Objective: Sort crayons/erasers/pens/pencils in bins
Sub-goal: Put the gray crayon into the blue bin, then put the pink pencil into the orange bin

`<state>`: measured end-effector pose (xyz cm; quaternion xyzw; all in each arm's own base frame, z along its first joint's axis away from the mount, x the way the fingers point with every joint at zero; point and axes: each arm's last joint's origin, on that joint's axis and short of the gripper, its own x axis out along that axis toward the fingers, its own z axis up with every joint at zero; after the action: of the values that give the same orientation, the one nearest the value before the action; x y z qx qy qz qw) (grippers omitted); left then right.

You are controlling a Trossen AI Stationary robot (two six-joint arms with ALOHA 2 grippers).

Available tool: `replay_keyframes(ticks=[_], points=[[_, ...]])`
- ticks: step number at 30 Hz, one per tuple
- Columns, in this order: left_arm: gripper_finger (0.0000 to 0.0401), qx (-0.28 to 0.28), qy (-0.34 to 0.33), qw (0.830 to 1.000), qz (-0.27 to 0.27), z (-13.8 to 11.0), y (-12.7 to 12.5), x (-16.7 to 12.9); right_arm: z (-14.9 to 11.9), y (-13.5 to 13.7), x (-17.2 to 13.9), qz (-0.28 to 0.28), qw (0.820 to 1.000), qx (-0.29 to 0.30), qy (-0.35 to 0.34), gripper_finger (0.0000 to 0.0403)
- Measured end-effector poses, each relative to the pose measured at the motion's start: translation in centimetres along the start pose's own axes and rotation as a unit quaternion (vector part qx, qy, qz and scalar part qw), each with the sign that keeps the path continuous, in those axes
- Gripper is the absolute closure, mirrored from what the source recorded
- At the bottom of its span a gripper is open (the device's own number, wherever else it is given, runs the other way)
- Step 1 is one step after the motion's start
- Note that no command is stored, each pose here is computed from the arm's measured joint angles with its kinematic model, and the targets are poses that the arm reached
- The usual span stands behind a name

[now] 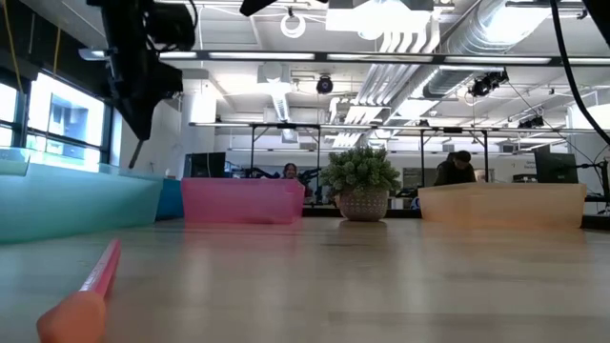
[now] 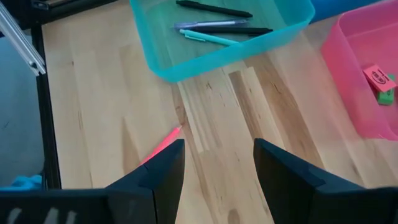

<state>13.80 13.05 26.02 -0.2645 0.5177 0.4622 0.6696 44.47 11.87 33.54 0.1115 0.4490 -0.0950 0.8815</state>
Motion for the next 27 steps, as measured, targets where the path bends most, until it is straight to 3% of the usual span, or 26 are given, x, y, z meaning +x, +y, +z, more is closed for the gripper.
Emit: replay_keyframes(ticks=[7,12,21,27], points=[[0.0378,0.008,0.068,0.998,-0.001,1.0,-0.2,2.6,-0.4,-0.2,0.0,-0.011,1.000,-0.005,0.019,0.0220],[0.0346,0.002,0.092,0.996,0.000,1.3,-0.1,3.6,-0.4,-0.2,0.0,-0.011,1.000,0.003,0.020,0.0220],[0.0253,-0.003,0.113,0.993,-0.017,1.4,0.1,4.0,-0.3,-0.3,0.0,-0.024,0.995,0.095,0.010,0.0220],[0.0234,0.019,0.128,0.990,-0.060,0.9,0.0,3.4,-0.2,0.0,0.0,-0.016,0.991,0.133,-0.002,0.0220]])
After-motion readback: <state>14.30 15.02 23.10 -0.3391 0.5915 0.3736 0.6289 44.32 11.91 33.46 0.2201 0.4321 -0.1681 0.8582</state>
